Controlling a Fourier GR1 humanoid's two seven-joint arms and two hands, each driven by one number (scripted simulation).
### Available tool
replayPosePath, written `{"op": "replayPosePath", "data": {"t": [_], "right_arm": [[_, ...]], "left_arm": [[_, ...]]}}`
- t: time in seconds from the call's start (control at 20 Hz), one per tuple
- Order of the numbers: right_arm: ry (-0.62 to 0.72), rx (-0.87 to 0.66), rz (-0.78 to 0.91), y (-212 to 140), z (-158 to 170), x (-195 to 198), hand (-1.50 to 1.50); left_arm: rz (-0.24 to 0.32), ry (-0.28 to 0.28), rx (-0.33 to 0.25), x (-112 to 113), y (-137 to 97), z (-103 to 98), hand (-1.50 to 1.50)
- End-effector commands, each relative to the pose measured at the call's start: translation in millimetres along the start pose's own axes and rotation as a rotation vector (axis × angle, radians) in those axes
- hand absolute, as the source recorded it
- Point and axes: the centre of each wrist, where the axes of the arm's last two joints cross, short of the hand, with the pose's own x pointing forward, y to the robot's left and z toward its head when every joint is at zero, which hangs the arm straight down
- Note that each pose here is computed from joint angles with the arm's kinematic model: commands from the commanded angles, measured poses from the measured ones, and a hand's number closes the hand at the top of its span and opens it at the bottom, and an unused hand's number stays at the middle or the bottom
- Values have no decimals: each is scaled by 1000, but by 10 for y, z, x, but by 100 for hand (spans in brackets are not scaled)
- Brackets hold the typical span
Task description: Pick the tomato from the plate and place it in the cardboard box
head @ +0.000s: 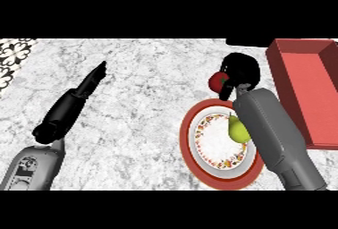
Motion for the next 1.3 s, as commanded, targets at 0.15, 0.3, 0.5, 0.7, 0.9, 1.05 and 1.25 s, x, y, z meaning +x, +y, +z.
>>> {"op": "replayPosePath", "data": {"t": [0.15,0.3,0.5,0.7,0.9,1.05,1.25], "right_arm": [[-15,-227,72,-524,-361,59,150],[-24,-305,89,-771,-373,334,150],[67,-437,-20,-1078,-392,446,150],[264,-584,-150,-1294,-484,203,150],[396,-666,-200,-1606,-545,-3,150],[455,-691,-210,-1453,-616,-179,150],[509,-713,-234,-1500,-694,-577,150]], "left_arm": [[10,10,-17,-69,-40,-14,0],[3,15,12,-25,45,-43,0],[-3,13,24,-57,44,-11,0],[5,15,27,-2,129,0,0],[13,23,7,-109,25,179,0],[7,57,18,-82,26,119,0],[13,48,22,-180,6,80,0]]}}
